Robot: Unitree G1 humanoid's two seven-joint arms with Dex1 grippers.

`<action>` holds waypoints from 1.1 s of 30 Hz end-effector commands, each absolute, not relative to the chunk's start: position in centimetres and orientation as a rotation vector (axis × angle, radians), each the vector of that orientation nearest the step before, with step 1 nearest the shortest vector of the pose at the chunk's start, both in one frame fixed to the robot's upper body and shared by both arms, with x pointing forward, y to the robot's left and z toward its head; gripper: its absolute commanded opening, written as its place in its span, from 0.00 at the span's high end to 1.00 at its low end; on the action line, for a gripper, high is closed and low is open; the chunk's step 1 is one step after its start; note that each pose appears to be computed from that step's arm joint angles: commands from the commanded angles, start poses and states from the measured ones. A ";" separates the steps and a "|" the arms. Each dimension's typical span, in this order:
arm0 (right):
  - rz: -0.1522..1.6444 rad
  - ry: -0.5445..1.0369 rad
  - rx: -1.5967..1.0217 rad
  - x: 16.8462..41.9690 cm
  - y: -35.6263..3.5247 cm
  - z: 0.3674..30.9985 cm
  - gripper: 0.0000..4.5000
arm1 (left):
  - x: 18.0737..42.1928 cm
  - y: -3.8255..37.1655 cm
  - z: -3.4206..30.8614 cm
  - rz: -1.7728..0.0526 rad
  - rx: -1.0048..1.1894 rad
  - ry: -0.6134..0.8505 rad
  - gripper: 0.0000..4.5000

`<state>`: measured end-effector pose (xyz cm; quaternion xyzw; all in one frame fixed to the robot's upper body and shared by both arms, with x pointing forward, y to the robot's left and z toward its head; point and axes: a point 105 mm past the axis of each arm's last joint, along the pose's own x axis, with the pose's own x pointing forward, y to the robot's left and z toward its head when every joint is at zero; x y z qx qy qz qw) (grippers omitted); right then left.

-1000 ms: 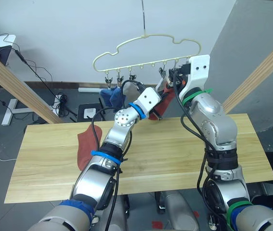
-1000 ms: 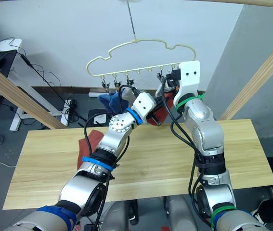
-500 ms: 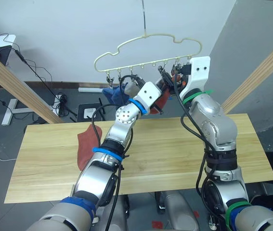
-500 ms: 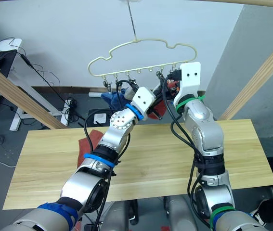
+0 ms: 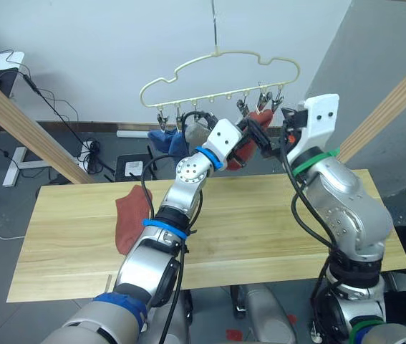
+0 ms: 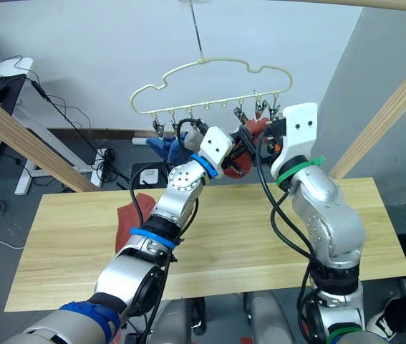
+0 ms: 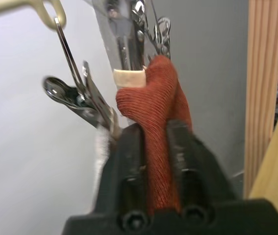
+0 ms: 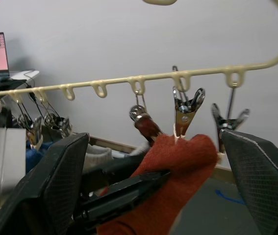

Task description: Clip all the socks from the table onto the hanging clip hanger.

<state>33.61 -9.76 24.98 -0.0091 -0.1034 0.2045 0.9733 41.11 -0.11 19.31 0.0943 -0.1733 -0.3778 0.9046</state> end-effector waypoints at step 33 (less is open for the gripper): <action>0.249 -0.300 -0.119 37.0 -12.4 25.5 0.29 | 35.4 7.1 21.2 -0.930 0.201 -0.295 0.23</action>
